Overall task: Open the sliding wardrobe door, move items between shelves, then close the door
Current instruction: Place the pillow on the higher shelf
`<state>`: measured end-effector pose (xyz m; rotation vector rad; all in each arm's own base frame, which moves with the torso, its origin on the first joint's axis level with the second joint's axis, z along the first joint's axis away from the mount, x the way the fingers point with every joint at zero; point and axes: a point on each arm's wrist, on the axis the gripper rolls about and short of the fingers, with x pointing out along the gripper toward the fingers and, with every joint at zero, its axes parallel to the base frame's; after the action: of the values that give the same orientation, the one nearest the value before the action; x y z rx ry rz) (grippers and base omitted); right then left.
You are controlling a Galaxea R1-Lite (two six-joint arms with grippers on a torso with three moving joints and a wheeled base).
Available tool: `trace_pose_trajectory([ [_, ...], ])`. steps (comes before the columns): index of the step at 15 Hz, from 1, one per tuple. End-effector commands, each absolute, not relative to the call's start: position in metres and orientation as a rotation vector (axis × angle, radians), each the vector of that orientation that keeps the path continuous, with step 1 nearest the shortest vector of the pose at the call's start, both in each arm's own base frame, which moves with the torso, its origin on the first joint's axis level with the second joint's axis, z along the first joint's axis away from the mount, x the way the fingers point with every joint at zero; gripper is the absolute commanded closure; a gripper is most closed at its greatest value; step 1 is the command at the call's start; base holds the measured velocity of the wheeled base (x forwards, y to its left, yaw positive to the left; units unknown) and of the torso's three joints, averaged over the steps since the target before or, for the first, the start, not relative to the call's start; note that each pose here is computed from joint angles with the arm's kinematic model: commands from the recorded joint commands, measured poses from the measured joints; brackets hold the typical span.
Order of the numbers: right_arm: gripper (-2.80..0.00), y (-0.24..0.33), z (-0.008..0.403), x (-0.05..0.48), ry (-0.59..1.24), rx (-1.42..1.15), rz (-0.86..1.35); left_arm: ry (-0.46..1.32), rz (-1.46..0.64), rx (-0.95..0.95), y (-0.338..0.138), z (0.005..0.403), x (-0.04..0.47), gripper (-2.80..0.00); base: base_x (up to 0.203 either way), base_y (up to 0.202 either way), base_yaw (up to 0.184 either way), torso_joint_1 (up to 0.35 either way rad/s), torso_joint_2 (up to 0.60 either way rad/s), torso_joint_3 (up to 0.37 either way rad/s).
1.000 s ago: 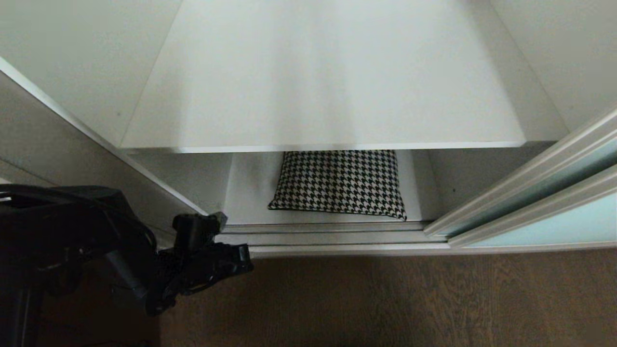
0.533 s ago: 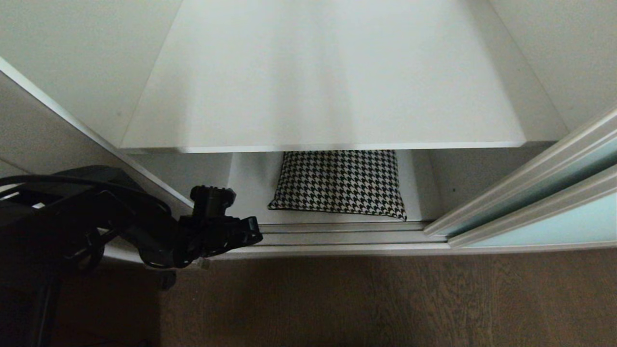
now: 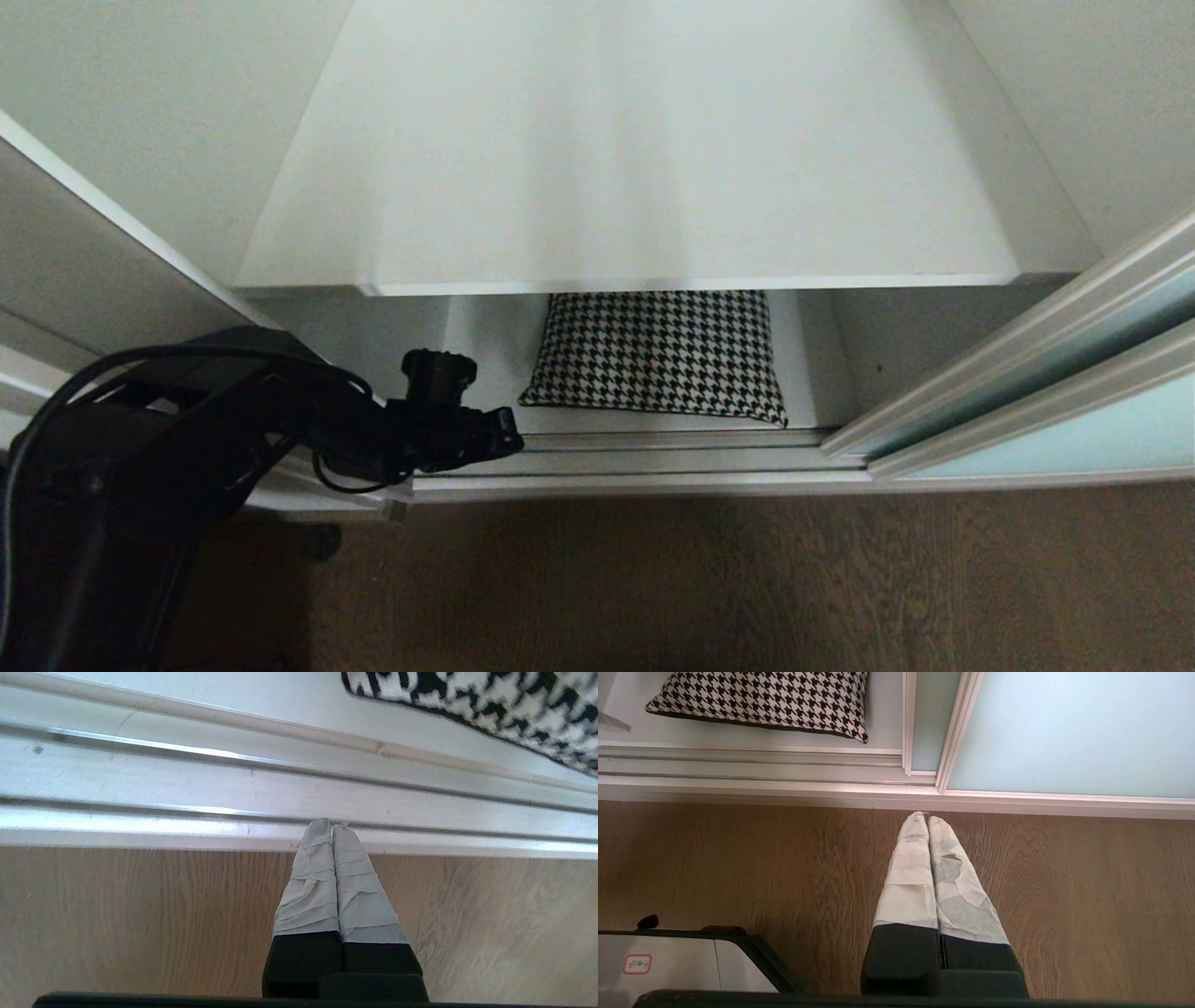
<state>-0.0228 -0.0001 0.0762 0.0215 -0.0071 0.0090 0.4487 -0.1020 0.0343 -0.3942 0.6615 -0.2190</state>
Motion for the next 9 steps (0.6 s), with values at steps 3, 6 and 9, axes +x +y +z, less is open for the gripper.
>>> trace_pose_trajectory([
  [3,0.0,0.0,0.076,-0.023,-0.009,0.022,0.01,0.66,-0.216,-0.41,-0.107,0.031,0.47,0.0,0.0,0.0,0.0,0.0,0.0,0.0],
  [6,0.0,0.0,0.076,-0.023,-0.009,0.021,0.01,0.661,-0.216,-0.412,-0.109,0.035,0.477,-2.8,0.0,0.0,0.0,0.0,0.0,0.0],
  [9,0.0,0.0,0.076,-0.023,-0.009,0.021,0.011,0.627,-0.229,-0.418,-0.111,0.037,0.486,-2.8,0.0,0.0,0.0,0.0,0.0,0.0],
])
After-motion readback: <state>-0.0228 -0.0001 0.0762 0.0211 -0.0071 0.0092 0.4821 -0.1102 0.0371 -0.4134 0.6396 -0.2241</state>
